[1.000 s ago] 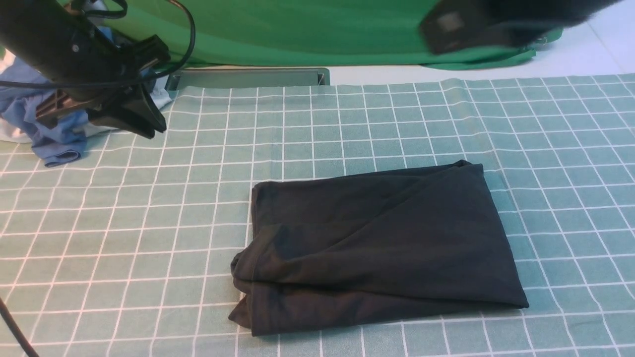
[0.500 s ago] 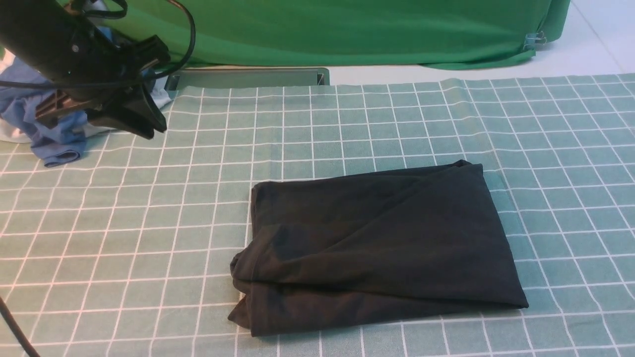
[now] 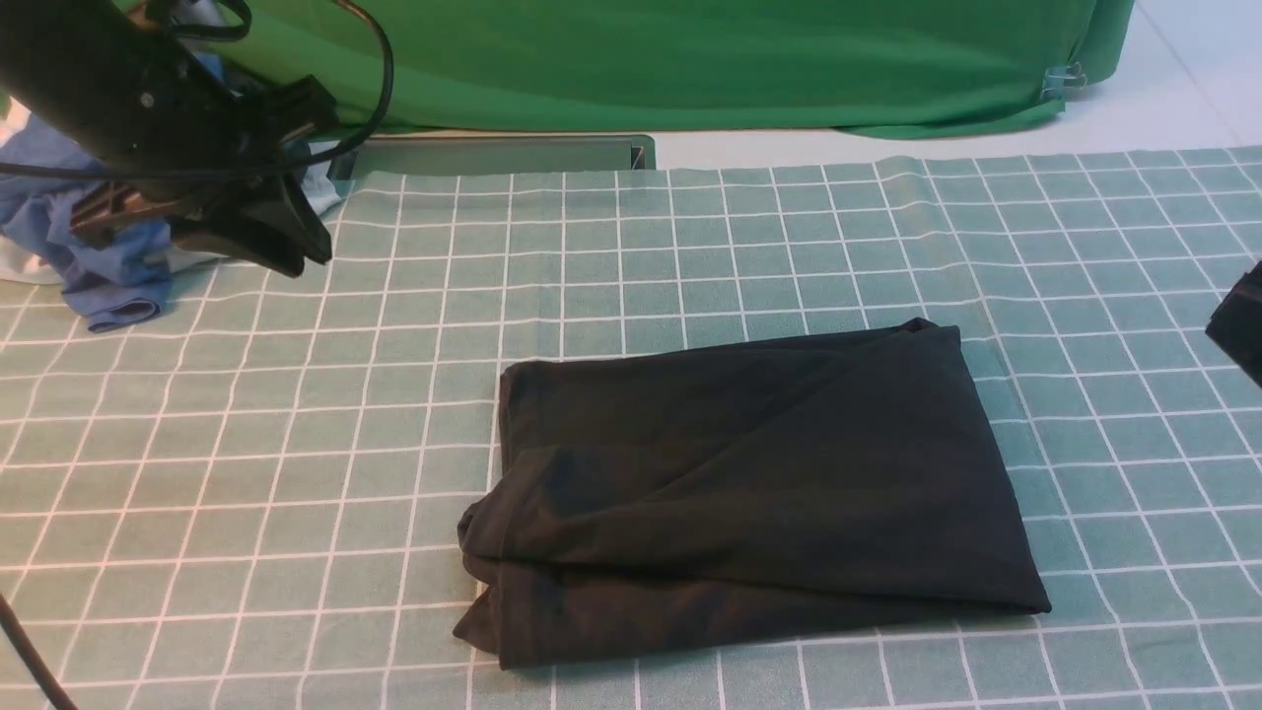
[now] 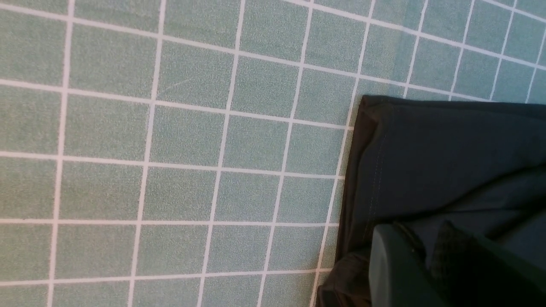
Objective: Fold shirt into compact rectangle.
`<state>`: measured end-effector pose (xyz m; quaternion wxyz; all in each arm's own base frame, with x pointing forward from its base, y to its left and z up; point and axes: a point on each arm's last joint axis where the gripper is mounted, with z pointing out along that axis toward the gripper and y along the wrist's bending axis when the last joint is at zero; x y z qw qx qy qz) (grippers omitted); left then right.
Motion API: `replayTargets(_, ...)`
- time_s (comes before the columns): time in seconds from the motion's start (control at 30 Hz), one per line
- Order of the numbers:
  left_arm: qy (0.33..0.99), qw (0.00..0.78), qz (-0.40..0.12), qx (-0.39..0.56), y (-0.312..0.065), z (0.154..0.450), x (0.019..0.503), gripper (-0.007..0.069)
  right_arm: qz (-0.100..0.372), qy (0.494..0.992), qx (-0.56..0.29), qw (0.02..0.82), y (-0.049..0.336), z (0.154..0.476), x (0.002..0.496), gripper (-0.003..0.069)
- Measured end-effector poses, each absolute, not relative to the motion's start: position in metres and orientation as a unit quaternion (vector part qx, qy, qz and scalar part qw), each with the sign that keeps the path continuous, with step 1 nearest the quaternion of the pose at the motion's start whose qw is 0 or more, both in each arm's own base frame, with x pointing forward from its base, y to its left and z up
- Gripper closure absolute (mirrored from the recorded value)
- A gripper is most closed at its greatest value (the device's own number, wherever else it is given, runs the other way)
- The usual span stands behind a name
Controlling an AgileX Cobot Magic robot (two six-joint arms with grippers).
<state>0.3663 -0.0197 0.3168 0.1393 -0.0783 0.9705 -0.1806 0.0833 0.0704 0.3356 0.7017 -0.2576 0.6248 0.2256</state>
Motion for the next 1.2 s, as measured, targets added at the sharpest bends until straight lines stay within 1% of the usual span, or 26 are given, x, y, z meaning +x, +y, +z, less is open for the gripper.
replayTargets(0.27, 0.971, 0.14, -0.179, -0.076, -0.02, 0.317, 0.366, 0.0499, 0.227, 0.622, -0.256, 0.704, 0.07, 0.336, 0.083, 0.058)
replayTargets(0.63, 0.973, 0.14, -0.17, -0.073, -0.018, 0.316, 0.366, 0.049, 0.227, 0.621, -0.256, 0.705, 0.07, 0.336, 0.083, 0.0568)
replayTargets(0.77, 0.973, 0.14, -0.17, -0.073, -0.018, 0.316, 0.366, 0.048, 0.228, 0.618, -0.254, 0.709, 0.067, 0.337, 0.079, 0.0565)
replayTargets(0.87, 0.973, 0.14, -0.17, -0.073, -0.018, 0.316, 0.366, 0.048, 0.22, 0.622, -0.249, 0.709, 0.062, 0.337, 0.076, 0.0559)
replayTargets(0.9, 0.973, 0.14, -0.17, -0.073, -0.018, 0.316, 0.366, 0.0478, 0.202, 0.636, -0.238, 0.706, 0.057, 0.335, 0.078, 0.0556)
replayTargets(0.93, 0.973, 0.14, -0.17, -0.073, -0.018, 0.316, 0.366, 0.0477, 0.199, 0.637, -0.235, 0.707, 0.057, 0.335, 0.078, 0.0555)
replayTargets(0.97, 0.973, 0.14, -0.17, -0.073, -0.018, 0.316, 0.366, 0.0475, 0.17, 0.657, -0.215, 0.702, 0.051, 0.33, 0.082, 0.0551)
replayTargets(1.03, 0.973, 0.14, -0.17, -0.074, -0.018, 0.316, 0.366, 0.0466, 0.134, 0.675, -0.189, 0.7, 0.042, 0.32, 0.084, 0.0547)
replayTargets(1.07, 0.973, 0.14, -0.17, -0.074, -0.018, 0.316, 0.366, 0.0465, 0.13, 0.678, -0.187, 0.699, 0.041, 0.318, 0.085, 0.0546)
replayTargets(1.13, 0.972, 0.14, -0.171, -0.077, -0.018, 0.316, 0.366, 0.0461, 0.081, 0.699, -0.151, 0.694, 0.028, 0.297, 0.083, 0.054)
replayTargets(1.2, 0.972, 0.139, -0.169, -0.08, -0.017, 0.316, 0.366, 0.0459, 0.045, 0.721, -0.118, 0.681, 0.019, 0.271, 0.08, 0.0534)
